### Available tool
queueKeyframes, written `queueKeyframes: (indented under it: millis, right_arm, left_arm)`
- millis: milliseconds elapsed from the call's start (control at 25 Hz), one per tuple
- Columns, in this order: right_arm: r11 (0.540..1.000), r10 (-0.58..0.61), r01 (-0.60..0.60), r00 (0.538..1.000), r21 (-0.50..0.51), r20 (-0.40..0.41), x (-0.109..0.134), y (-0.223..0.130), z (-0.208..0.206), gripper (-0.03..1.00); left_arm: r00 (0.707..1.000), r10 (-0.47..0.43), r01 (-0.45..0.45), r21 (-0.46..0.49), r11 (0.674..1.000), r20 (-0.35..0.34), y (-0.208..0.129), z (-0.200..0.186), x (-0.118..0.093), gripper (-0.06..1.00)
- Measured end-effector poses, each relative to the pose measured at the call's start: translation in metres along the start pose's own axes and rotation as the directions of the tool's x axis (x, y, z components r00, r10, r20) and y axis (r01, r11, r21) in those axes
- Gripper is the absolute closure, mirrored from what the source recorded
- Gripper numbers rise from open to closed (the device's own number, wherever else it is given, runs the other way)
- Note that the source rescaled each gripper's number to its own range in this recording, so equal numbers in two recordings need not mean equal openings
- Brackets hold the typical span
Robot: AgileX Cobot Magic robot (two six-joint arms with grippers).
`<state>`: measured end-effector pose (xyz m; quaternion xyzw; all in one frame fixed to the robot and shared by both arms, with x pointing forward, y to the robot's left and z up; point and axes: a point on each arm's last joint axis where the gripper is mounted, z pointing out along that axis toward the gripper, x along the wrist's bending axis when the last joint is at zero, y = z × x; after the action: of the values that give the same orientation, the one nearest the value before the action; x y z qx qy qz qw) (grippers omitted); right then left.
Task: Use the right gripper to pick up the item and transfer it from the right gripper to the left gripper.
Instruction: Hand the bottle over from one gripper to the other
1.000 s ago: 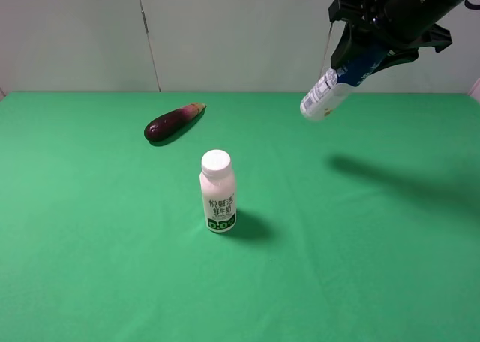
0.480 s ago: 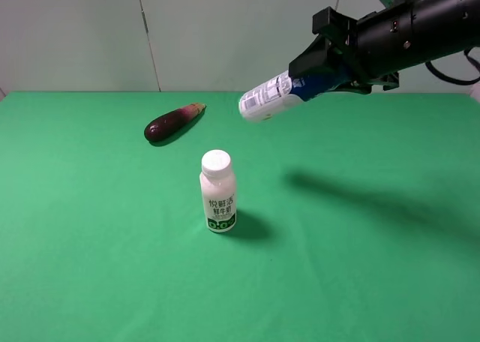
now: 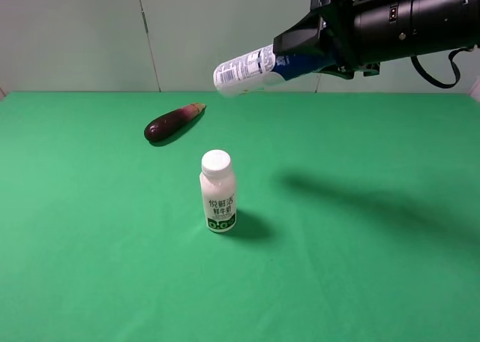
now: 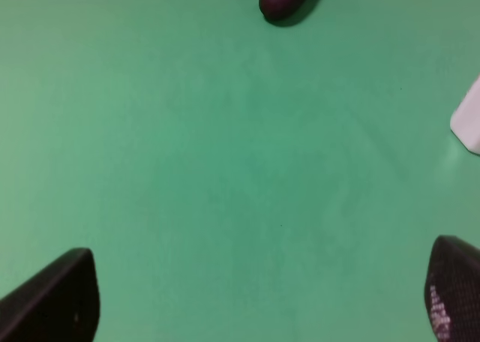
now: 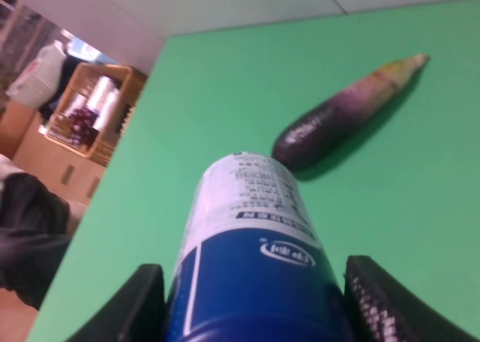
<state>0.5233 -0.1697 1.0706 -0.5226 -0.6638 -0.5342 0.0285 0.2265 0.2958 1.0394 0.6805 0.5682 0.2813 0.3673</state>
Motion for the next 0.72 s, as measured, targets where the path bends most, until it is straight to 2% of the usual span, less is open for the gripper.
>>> queueKeyframes:
  millis: [200, 720]
  right_arm:
    - [0.999, 0.022, -0.024, 0.999, -0.039, -0.040, 0.0035, 0.0037, -0.0002, 0.97]
    - [0.999, 0.029, -0.030, 0.995, -0.011, -0.096, 0.0086, 0.0013, -0.0005, 0.97]
  left_arm:
    - [1.000, 0.000, 0.000, 0.000, 1.000, 0.000, 0.0000, 0.0000, 0.0000, 0.23]
    - [1.000, 0.000, 0.000, 0.000, 1.000, 0.000, 0.0000, 0.0000, 0.0000, 0.23]
